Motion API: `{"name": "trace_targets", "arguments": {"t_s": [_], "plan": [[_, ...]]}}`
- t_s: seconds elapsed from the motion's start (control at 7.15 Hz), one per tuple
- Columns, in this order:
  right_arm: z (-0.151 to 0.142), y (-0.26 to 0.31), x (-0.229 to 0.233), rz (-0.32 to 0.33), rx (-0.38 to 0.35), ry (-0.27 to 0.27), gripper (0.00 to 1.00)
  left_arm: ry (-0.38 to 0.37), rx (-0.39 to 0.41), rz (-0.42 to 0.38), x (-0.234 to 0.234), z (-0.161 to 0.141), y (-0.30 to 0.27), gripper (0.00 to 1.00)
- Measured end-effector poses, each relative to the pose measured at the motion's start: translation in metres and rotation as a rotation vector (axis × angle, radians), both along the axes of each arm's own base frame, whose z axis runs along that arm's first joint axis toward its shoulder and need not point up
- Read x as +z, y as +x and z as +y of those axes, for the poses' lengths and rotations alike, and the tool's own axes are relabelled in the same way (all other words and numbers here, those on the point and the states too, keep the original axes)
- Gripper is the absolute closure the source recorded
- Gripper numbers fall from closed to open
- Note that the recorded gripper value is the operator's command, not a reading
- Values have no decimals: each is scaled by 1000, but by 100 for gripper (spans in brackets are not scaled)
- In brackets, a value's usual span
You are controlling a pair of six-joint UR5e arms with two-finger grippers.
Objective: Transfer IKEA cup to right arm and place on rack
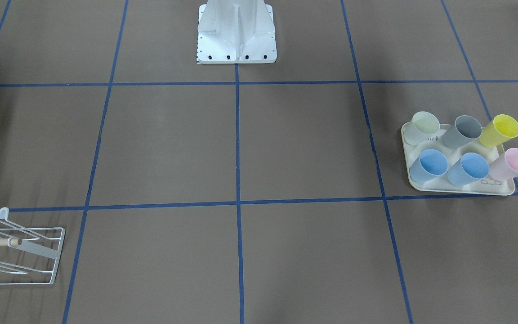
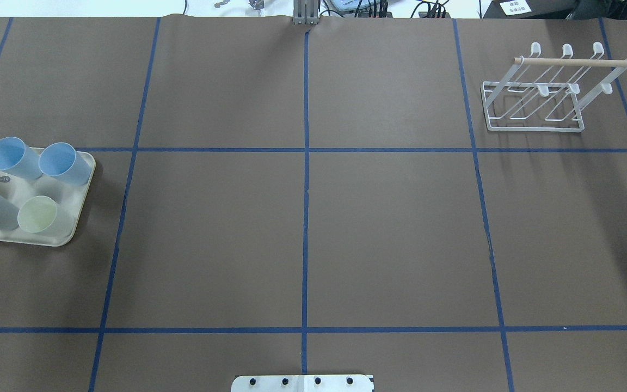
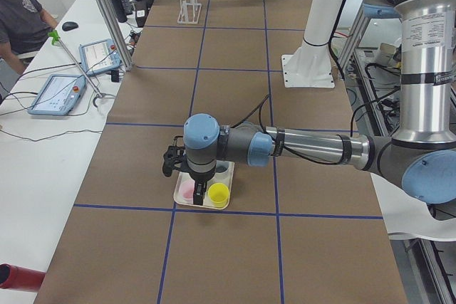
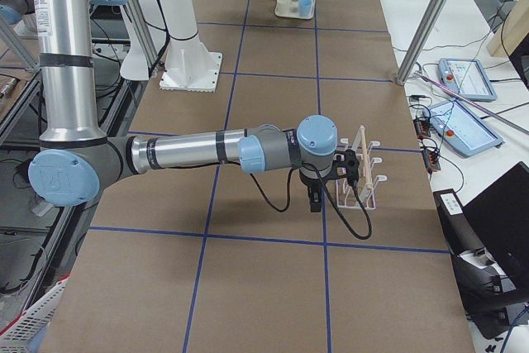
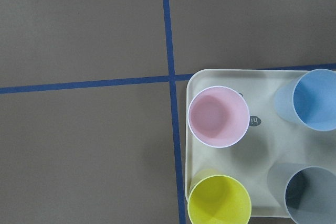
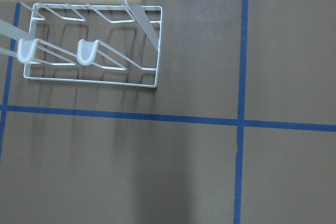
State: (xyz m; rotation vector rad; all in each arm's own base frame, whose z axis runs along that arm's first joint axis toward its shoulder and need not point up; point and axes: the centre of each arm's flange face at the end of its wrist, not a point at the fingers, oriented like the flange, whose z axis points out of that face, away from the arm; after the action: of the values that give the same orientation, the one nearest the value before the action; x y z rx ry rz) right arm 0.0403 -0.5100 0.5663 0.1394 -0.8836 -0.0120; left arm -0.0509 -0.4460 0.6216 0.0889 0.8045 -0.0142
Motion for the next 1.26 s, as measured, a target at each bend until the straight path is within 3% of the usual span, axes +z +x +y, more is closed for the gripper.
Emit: {"name": "trace_targets", "arguments": {"t_s": [0.28, 0.42, 0.7, 0.84, 1.26], "plan": [[0, -6, -16, -16, 1, 11, 0, -38, -75, 25, 31, 13, 22, 1], [0, -8, -25, -40, 22, -12, 0, -50, -101, 42, 46, 16, 42, 1], [1, -18, -54, -88, 53, -39, 0, -77, -93, 61, 60, 19, 82, 5], [-1, -23, -65, -96, 50, -32, 0, -88, -81, 61, 66, 20, 93, 17], [-6, -36, -77, -101, 30, -22, 0, -102, -55, 54, 79, 20, 104, 25]]}}
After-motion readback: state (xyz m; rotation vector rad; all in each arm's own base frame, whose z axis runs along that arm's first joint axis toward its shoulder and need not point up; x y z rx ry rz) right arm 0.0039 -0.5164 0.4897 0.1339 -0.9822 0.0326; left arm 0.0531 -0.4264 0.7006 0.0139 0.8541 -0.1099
